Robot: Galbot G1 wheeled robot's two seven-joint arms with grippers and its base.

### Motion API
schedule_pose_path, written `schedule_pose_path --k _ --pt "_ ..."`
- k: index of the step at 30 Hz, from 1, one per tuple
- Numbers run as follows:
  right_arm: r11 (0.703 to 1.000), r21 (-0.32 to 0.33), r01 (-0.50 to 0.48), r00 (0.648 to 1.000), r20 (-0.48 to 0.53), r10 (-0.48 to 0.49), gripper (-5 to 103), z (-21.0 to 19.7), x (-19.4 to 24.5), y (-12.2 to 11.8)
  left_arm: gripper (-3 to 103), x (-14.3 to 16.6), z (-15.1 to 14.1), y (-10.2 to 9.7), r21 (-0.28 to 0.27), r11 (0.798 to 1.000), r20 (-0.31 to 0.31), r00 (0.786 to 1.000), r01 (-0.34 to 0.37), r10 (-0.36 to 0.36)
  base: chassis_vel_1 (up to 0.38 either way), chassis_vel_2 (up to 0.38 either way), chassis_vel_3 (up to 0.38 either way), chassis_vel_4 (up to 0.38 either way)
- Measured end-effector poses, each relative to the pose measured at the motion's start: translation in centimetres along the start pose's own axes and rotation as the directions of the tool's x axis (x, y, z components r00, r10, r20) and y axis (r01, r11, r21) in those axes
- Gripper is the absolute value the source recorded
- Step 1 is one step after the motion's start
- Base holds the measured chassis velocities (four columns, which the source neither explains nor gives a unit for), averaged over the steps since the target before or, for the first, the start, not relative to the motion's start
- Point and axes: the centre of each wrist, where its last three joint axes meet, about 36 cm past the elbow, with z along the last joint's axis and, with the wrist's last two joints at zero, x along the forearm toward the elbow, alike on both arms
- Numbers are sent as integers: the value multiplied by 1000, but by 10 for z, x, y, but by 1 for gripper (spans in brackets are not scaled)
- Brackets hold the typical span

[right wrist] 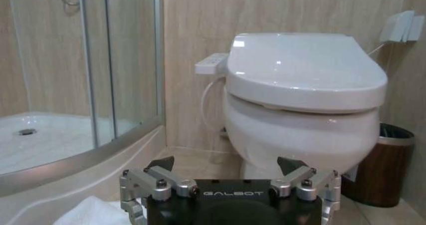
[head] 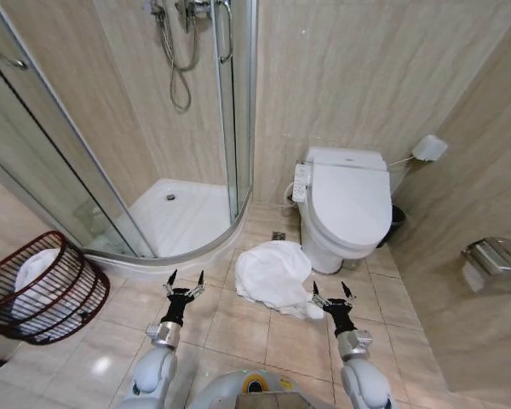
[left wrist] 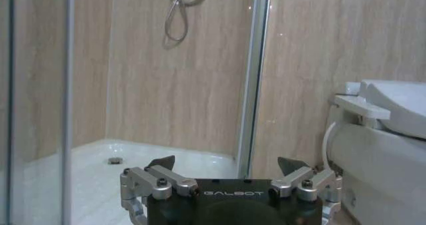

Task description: Discard the used towel into the hamper.

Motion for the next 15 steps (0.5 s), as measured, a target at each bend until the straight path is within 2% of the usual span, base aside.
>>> schedule_pose_path --k 15 --pt "1000 0 -9 1000 -10 9 100 -1 3 -1 100 1 2 -1 0 1000 0 1000 3 -3 37 34 58 58"
